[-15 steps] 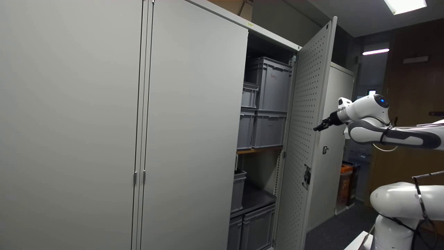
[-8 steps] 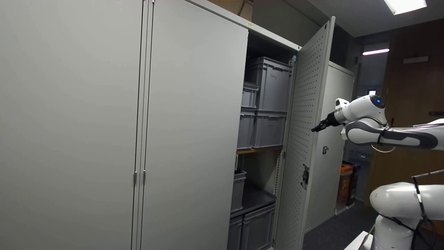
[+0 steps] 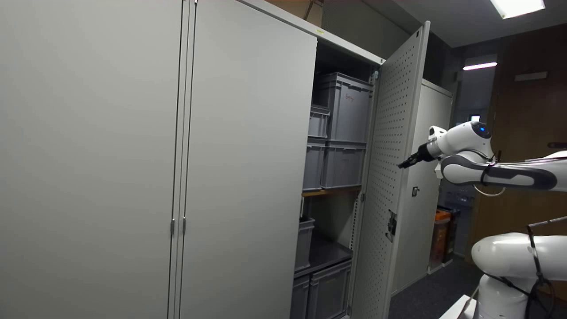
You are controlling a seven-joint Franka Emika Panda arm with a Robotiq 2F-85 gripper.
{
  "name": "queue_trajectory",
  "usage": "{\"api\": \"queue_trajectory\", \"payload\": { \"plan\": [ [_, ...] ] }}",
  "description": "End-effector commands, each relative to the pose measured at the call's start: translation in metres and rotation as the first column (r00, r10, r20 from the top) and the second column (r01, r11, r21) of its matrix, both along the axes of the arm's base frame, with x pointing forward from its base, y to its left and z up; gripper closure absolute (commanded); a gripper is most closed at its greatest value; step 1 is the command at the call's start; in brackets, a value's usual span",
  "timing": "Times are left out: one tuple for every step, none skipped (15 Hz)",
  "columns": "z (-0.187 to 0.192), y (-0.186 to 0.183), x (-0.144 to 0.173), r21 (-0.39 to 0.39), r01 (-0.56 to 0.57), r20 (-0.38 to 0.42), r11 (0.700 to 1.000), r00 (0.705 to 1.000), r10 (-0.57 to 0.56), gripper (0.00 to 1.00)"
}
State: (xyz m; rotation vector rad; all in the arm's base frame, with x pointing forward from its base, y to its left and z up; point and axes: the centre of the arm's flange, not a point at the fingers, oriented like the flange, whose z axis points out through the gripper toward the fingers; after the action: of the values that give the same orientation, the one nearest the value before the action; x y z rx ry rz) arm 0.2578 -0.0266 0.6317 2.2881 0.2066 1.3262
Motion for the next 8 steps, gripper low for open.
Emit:
{"api": "queue_trajectory", "payload": {
  "plan": [
    [-0.0081,-0.0008,-0.0013,0.003,0.011,0.026,1.000,1.000,-0.011,0.00],
    [-0.0080,0.0000,-0.0013,0.003,0.011,0.025,1.000,1.000,-0.011,0.00],
    [-0.0084,0.0008,-0.0008,0.001,0.011,0.024,1.000,1.000,-0.011,0.00],
    [-0.0087,0.0019,-0.0006,0.000,0.010,0.023,1.000,1.000,-0.010,0.00],
    [-0.0088,0.0026,-0.0005,-0.001,0.009,0.022,1.000,1.000,-0.009,0.00],
    [-0.0087,0.0038,-0.0006,-0.001,0.008,0.022,1.000,1.000,-0.008,0.00],
    [-0.0086,0.0051,-0.0006,-0.003,0.007,0.021,1.000,1.000,-0.007,0.00],
    [-0.0083,0.0068,-0.0009,-0.005,0.006,0.021,1.000,1.000,-0.005,0.00]
  ]
}}
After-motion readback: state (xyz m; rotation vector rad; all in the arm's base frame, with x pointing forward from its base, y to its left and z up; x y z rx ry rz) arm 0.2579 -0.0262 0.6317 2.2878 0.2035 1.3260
